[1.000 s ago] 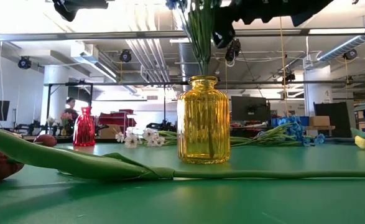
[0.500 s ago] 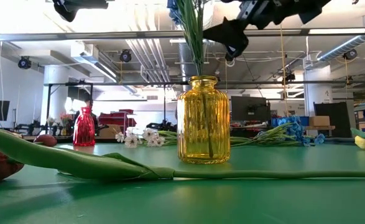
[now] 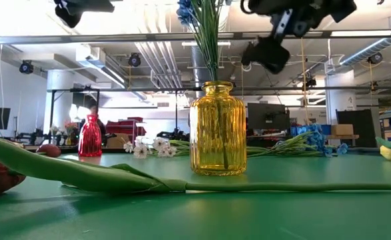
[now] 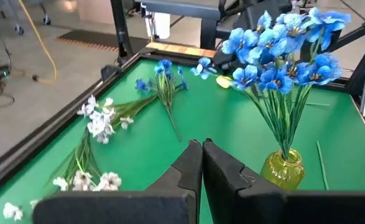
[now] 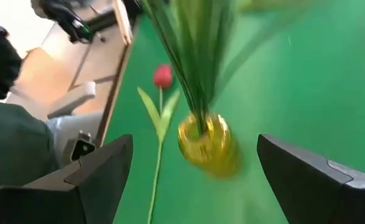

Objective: Sort flowers into vase by color
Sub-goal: Put the top red flower into the yellow vase

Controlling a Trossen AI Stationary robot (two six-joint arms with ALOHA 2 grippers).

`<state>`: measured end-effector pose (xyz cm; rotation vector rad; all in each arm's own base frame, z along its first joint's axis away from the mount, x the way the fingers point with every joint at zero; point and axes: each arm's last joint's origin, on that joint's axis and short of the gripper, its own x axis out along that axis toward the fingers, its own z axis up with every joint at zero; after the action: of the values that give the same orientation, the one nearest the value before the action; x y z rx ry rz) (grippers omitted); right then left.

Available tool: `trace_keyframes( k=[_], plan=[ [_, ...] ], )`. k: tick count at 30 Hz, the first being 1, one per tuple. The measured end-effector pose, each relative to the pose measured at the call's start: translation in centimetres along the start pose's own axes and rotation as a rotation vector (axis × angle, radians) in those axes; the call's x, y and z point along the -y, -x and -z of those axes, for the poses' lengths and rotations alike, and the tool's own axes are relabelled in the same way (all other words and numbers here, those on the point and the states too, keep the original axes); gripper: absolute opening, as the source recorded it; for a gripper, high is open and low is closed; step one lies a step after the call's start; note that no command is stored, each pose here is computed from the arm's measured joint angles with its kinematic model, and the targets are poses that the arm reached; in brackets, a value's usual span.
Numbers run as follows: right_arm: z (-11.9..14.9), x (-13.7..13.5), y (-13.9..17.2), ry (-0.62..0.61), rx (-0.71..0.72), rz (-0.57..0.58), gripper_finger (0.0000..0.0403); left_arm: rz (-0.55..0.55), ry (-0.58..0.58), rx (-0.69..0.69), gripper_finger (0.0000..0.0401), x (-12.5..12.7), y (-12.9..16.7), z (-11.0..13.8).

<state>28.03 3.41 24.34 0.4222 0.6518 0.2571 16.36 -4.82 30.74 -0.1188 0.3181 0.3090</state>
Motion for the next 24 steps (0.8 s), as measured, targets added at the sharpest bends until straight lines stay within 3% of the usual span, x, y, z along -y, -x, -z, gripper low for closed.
trace_keyframes(
  k=[11, 15, 17, 20, 24],
  plan=[
    [2.0, 0.7, 0.3, -0.141, -0.199, 0.093, 0.0329, -0.054, 0.235, -0.155, 0.0, -0.6, 0.1, 1.7],
    [2.1, 0.7, 0.3, -0.151, -0.203, 0.095, 0.0329, -0.038, 0.454, -0.379, 0.0, -0.9, 0.5, 3.3],
    [2.1, 0.7, 0.3, -0.148, -0.203, 0.095, 0.0329, -0.093, 0.551, -0.519, 0.0, -1.0, 0.7, 4.4],
    [2.0, 0.7, 0.3, -0.119, -0.196, 0.09, 0.0331, -0.224, 0.611, -0.712, 0.0, -0.9, 0.6, 6.3],
    [1.8, 0.7, 0.2, -0.08, -0.179, 0.08, 0.0331, -0.277, 0.614, -0.879, 0.0, 0.3, -0.3, 7.8]
  ],
)
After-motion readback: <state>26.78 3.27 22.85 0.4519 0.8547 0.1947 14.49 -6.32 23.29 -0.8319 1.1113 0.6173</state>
